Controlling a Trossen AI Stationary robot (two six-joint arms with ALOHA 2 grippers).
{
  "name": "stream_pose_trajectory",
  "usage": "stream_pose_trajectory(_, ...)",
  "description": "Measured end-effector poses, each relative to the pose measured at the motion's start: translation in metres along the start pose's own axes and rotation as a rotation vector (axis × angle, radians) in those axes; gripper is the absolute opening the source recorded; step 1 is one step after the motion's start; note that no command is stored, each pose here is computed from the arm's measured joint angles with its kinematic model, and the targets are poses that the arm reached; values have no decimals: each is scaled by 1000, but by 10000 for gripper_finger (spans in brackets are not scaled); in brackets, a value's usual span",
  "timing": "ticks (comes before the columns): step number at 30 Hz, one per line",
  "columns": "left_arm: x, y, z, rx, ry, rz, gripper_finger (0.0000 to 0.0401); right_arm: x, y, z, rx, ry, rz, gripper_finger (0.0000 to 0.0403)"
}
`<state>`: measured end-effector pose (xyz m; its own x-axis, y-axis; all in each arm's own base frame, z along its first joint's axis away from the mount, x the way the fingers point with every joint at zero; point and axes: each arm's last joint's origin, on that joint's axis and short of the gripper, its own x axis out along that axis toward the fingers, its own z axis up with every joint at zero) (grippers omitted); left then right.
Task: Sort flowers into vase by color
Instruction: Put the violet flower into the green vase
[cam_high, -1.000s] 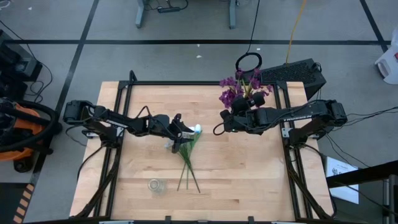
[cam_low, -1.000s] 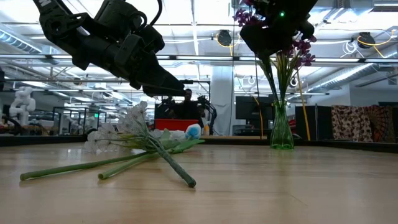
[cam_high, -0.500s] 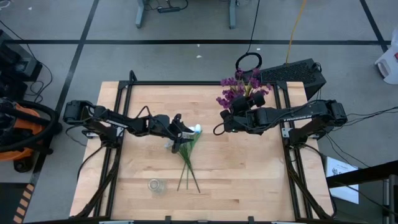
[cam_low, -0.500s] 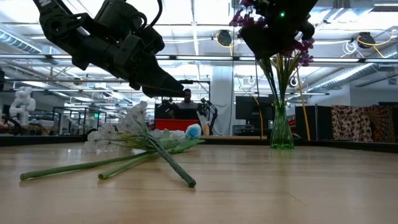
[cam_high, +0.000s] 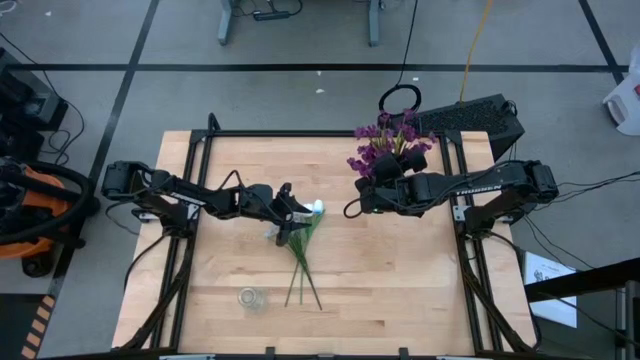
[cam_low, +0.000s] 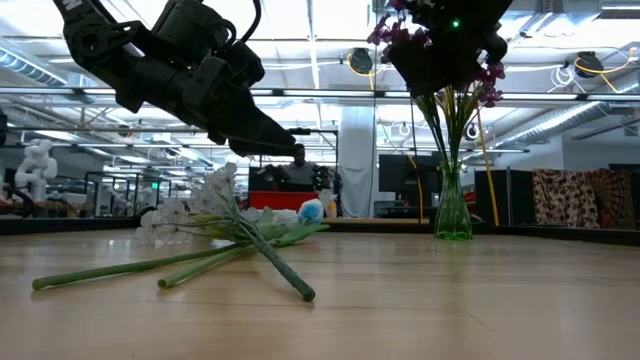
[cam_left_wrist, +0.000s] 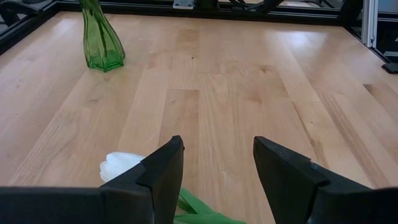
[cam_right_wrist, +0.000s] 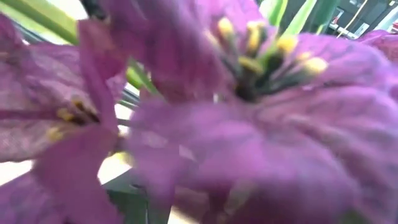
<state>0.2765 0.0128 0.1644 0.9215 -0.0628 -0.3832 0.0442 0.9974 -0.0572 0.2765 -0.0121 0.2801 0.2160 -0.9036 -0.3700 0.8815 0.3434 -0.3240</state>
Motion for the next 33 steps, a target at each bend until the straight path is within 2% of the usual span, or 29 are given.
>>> stream_pose_trajectory(10,0,0,0,0,0,0,201,-9,3,-3,-20,-5,35,183)
stream_pose_trajectory(20,0,0,-2,-1,19,1,201,-14,-2,-12,-24,52,35,160)
stream_pose_trajectory(26,0,0,-2,-1,19,0,201,-27,2,-16,-43,27,73,164)
stream_pose_trajectory(33,0,0,-2,-1,20,0,201,-46,8,-22,-72,-5,137,190)
